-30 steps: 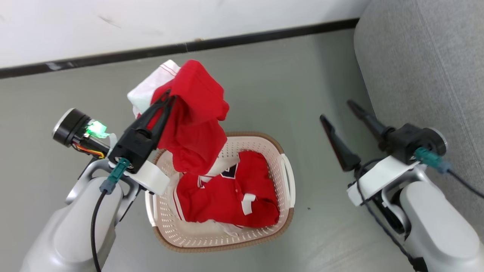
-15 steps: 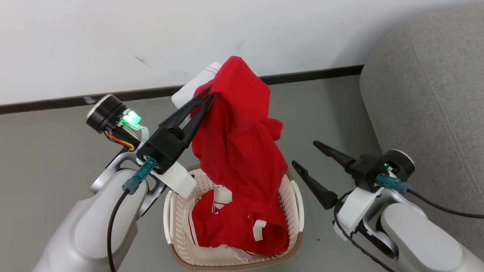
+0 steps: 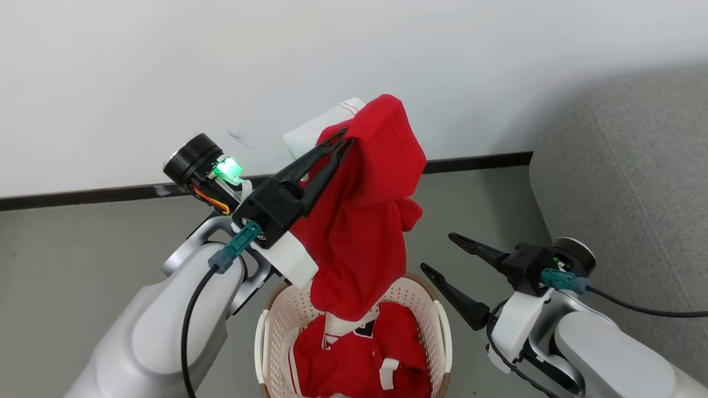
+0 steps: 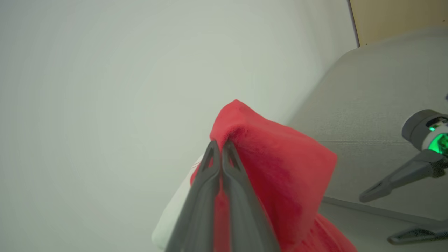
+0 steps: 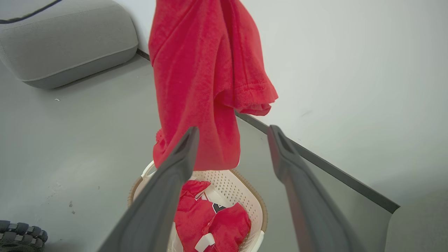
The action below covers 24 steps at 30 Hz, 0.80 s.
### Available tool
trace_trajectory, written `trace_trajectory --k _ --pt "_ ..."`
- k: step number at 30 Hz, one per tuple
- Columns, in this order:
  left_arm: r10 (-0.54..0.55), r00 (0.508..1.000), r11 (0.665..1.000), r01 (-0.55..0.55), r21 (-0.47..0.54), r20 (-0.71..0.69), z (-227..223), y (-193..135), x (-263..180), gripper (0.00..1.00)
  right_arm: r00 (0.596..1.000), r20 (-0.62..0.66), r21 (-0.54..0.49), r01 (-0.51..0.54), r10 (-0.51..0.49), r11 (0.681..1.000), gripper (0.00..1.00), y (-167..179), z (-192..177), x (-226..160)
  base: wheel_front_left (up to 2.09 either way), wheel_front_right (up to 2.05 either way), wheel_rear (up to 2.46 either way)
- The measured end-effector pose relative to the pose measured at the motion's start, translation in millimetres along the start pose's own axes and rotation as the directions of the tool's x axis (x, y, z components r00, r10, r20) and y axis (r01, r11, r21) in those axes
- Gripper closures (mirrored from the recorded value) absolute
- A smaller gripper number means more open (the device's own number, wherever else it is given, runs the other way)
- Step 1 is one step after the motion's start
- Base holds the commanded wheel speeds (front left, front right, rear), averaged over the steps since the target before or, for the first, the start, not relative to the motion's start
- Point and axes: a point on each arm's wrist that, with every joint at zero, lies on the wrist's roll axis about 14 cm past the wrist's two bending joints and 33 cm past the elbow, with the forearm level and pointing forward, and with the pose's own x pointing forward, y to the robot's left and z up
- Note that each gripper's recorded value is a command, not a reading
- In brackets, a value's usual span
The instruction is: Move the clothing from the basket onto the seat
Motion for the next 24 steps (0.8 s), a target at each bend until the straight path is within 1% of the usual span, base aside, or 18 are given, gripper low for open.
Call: trace_trajectory --k 2,5,9,12,18,24 --pt "-0.005 1.000 1.000 0.005 0.001 0.004 4 -2 0 1.00 1.000 0.004 -0.003 -0.006 0.006 1.000 0.00 2 3 0 0.00 0.00 0.00" --pt "-0.013 1.000 1.000 0.013 0.012 0.008 17 -5 -1 1.00 0.999 0.027 -0.024 -0.025 0.026 0.999 0.00 7 16 1 0.00 0.00 0.00" --pt "-0.019 1.000 1.000 0.018 0.022 0.016 28 -7 -1 1.00 0.998 0.036 -0.018 -0.043 0.044 0.999 0.00 15 21 0 0.00 0.00 0.00" --pt "-0.024 0.999 0.999 0.024 0.026 0.022 36 -11 -1 1.00 0.996 0.044 -0.005 -0.076 0.076 0.997 0.00 29 25 0 0.00 0.00 0.00" --pt "-0.041 0.999 0.999 0.041 0.018 0.020 48 -20 -4 1.00 0.981 0.067 0.039 -0.184 0.181 0.982 0.00 72 33 1 0.00 0.00 0.00" --pt "-0.050 0.999 0.998 0.049 0.027 0.016 57 -25 -7 1.00 0.975 0.071 0.052 -0.214 0.210 0.975 0.00 84 37 -1 0.00 0.00 0.00"
